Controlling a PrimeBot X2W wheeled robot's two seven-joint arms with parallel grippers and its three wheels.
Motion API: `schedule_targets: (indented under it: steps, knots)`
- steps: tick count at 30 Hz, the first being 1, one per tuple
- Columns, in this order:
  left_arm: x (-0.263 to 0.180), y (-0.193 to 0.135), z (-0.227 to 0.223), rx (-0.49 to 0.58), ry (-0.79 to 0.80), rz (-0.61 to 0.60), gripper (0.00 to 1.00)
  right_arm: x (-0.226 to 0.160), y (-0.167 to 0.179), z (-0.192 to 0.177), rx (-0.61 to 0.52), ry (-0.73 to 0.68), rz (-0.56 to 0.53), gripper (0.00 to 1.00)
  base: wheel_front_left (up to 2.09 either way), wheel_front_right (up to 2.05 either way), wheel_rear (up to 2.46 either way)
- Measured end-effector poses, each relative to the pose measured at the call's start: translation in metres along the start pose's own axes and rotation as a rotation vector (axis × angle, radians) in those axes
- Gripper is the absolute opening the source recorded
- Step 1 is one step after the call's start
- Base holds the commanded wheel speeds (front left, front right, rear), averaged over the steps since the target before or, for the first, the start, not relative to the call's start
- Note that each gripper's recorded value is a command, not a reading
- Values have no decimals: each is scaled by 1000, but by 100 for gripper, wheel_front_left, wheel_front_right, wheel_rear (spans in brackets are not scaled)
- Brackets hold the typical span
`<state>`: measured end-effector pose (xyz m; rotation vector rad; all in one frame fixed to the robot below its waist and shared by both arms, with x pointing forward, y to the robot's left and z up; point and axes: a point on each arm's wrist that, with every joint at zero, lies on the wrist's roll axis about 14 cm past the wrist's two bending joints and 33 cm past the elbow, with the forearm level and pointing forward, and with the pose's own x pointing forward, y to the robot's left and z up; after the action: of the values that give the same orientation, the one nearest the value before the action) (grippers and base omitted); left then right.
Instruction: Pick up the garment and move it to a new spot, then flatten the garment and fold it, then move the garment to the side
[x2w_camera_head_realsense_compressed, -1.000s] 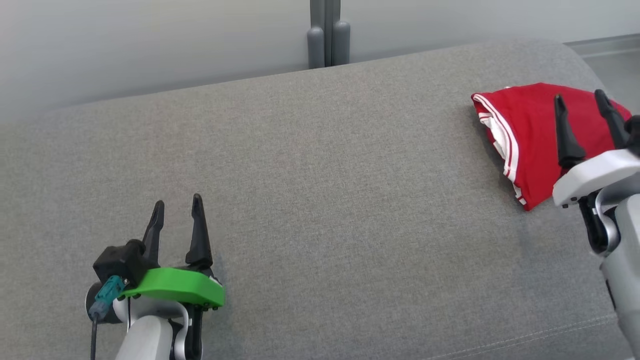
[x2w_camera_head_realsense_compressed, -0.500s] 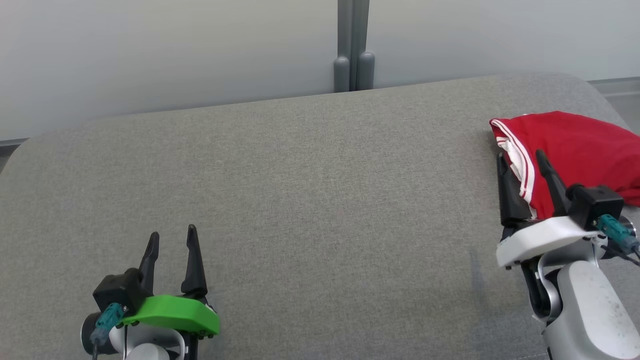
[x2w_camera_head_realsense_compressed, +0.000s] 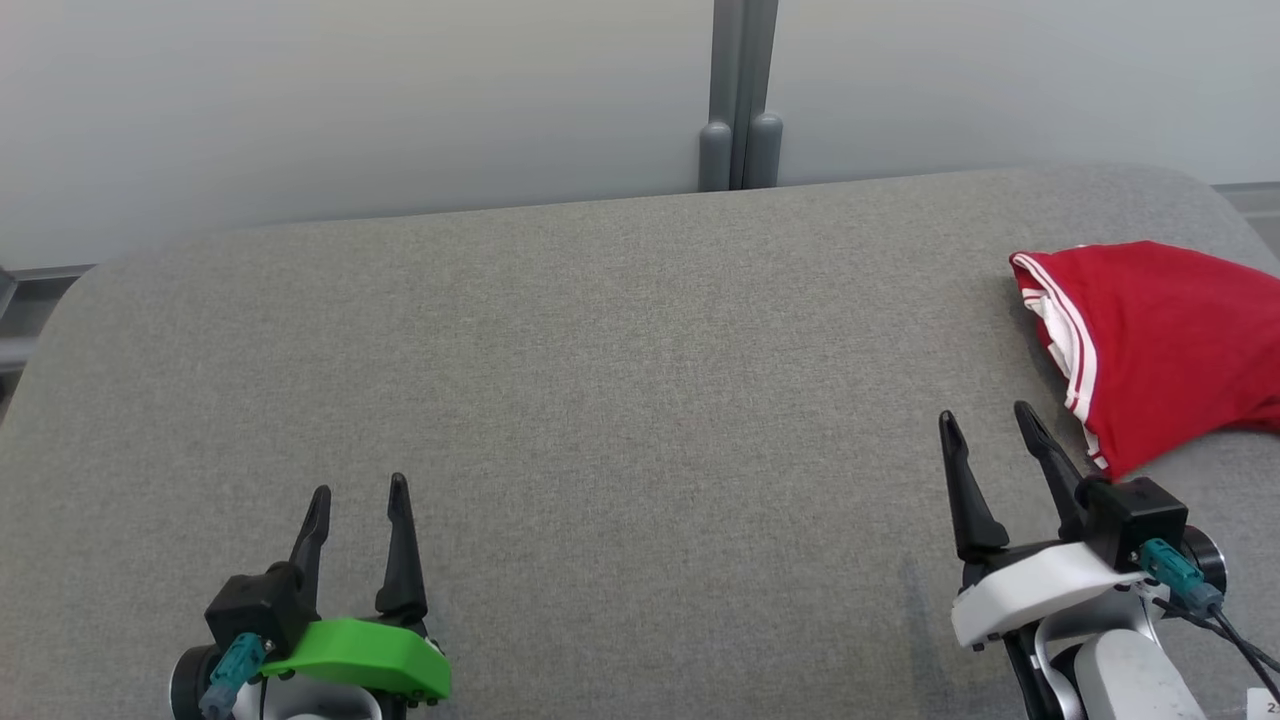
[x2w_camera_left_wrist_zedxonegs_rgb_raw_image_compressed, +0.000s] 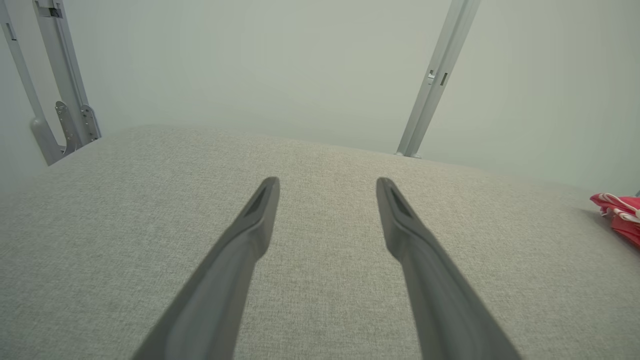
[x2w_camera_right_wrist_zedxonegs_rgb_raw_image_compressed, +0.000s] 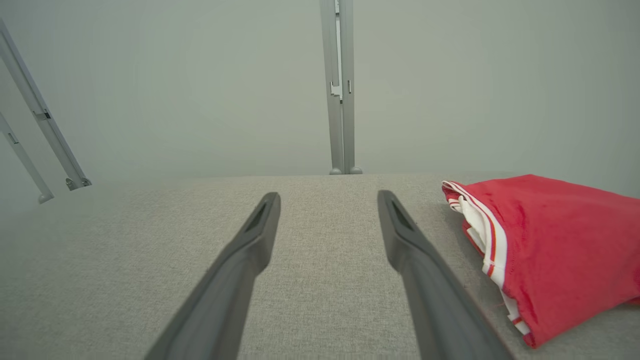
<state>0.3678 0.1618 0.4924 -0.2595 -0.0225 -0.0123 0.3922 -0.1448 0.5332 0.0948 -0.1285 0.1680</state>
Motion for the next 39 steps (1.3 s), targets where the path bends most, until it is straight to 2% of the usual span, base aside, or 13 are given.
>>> schedule_targets:
  steps: [14,36,37,39]
  knots:
    - [-1,-6,-2,5,3,-15,100,-15,4,-4,37,-4,0,100,0,0,0]
    - [-4,-4,-5,-4,11,-12,100,-14,5,-1,37,-18,3,100,0,0,0]
    - [-4,-4,-5,-4,14,-11,0,-13,5,-1,37,-18,3,0,0,0,0]
    - [-6,-2,-11,-4,32,-5,0,-16,5,-8,42,3,1,0,0,0,0]
